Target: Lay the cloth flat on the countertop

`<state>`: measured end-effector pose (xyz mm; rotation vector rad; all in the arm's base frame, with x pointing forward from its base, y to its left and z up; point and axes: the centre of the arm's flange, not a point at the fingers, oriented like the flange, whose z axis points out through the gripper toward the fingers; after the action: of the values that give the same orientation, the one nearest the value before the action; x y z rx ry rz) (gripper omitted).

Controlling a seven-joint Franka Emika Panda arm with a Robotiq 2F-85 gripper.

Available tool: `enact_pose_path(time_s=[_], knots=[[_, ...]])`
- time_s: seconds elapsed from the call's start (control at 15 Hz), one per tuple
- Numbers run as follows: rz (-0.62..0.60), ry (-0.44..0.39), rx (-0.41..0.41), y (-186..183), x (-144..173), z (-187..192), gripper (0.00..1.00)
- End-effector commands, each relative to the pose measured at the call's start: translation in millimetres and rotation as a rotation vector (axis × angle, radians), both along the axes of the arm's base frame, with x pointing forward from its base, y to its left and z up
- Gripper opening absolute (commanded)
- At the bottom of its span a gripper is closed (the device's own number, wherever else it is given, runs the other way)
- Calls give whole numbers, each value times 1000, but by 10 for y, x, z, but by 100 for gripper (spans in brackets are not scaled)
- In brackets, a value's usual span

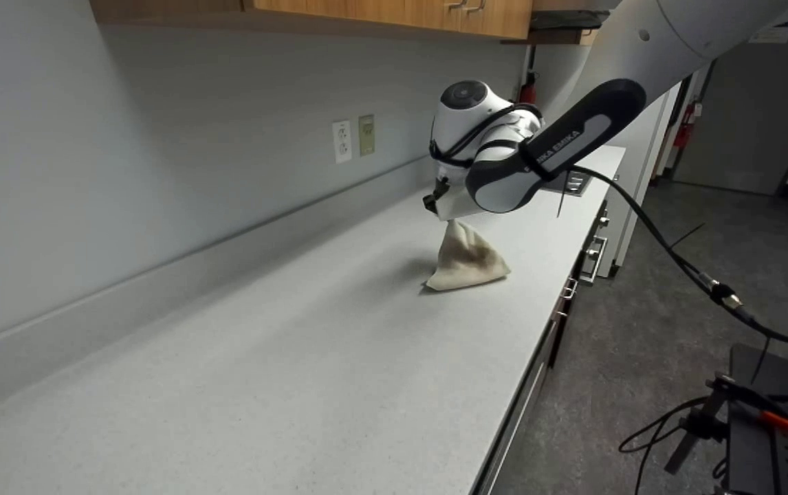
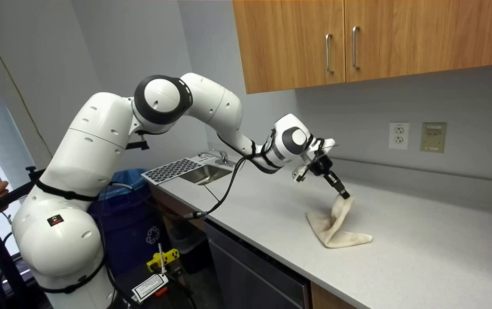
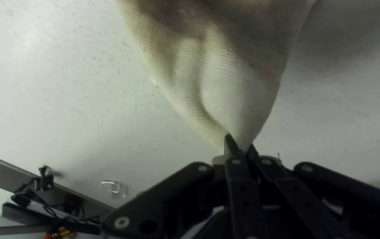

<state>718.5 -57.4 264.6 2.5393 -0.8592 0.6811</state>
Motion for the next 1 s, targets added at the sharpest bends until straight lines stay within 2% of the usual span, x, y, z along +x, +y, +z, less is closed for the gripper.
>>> enact_pose_path(time_s=[0.0, 0.47, 0.67, 0.8, 0.93], knots=[[159, -54, -2, 459, -253, 466, 1], [451, -108, 115, 1325, -467, 1023, 1], [567, -156, 132, 1689, -544, 1226, 1], [603, -166, 135, 1767, -596, 1284, 1], [598, -138, 120, 1674, -656, 1215, 1]])
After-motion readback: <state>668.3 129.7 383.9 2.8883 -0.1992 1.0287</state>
